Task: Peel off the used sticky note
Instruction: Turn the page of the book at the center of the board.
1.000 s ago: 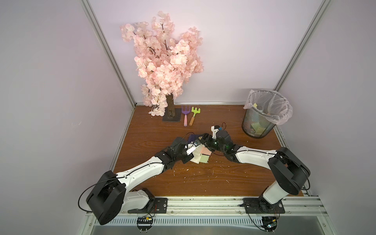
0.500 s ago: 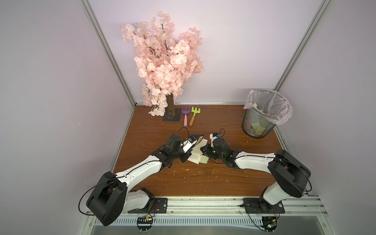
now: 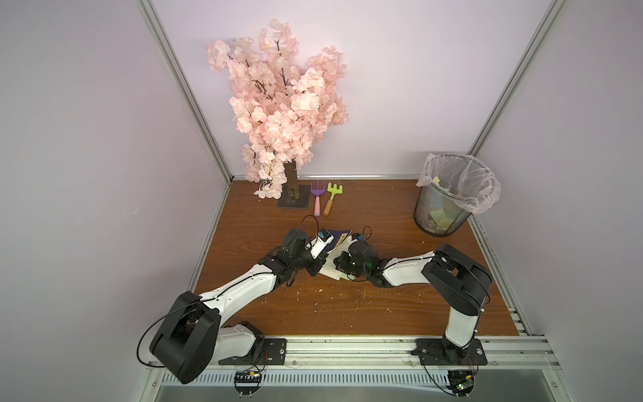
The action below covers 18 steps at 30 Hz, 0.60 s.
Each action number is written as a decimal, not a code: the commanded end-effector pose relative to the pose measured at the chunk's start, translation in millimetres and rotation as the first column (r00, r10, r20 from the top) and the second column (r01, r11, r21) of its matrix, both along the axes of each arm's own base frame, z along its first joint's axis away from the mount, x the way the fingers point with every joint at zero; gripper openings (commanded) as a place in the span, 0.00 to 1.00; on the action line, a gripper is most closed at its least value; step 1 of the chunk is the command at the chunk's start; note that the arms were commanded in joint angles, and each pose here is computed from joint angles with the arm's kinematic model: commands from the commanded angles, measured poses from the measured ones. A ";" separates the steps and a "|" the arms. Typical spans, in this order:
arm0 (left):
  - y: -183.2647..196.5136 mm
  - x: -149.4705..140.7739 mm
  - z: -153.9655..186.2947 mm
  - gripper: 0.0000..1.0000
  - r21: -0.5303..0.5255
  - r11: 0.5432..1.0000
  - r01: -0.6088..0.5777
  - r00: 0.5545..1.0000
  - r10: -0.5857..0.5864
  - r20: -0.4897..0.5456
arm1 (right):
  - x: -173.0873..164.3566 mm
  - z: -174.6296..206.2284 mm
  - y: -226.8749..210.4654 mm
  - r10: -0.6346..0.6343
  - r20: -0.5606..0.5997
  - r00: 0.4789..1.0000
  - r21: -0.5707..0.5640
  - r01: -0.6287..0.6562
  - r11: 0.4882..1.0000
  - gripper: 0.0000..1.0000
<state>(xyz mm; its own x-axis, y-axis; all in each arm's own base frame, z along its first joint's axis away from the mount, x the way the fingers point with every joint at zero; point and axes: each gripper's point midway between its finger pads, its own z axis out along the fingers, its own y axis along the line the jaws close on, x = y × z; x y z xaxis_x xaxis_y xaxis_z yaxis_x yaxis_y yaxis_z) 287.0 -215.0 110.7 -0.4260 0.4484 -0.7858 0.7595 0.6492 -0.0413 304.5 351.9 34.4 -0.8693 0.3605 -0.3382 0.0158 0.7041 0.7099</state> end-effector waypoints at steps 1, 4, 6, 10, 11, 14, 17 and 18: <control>11.5 8.1 -2.2 0.02 -0.060 0.998 -0.036 0.997 0.032 -0.072 | -4.9 -23.8 -12.6 -0.050 -0.052 0.997 -0.049 0.048 0.998 0.00; 30.3 19.5 -5.8 0.02 -0.080 0.992 -0.099 0.991 0.090 -0.101 | -5.3 -28.2 -11.4 -0.050 -0.067 0.997 -0.048 0.047 0.998 0.00; 40.8 23.6 -9.6 0.02 -0.082 0.988 -0.134 0.985 0.123 -0.120 | -5.6 -29.0 -11.3 -0.051 -0.071 0.996 -0.049 0.047 0.998 0.00; 59.7 27.9 -18.3 0.02 -0.067 0.979 -0.195 0.974 0.185 -0.129 | -5.0 -26.9 -11.9 -0.049 -0.063 0.997 -0.053 0.045 0.998 0.00; 63.8 27.7 -21.5 0.02 -0.062 0.976 -0.207 0.971 0.197 -0.133 | -4.9 -26.3 -12.1 -0.048 -0.061 0.997 -0.055 0.045 0.997 0.00; 77.9 31.1 -26.9 0.02 -0.065 0.964 -0.258 0.958 0.247 -0.144 | -3.5 -23.6 -11.0 -0.045 -0.054 0.998 -0.061 0.042 0.997 0.00; 92.1 35.9 -29.9 0.02 -0.068 0.948 -0.310 0.943 0.297 -0.152 | -3.1 -23.3 -10.1 -0.040 -0.056 0.998 -0.065 0.036 0.997 0.00; 96.0 37.5 -30.3 0.02 -0.066 0.944 -0.323 0.939 0.310 -0.149 | -3.3 -23.0 -9.4 -0.038 -0.056 0.998 -0.064 0.034 0.997 0.00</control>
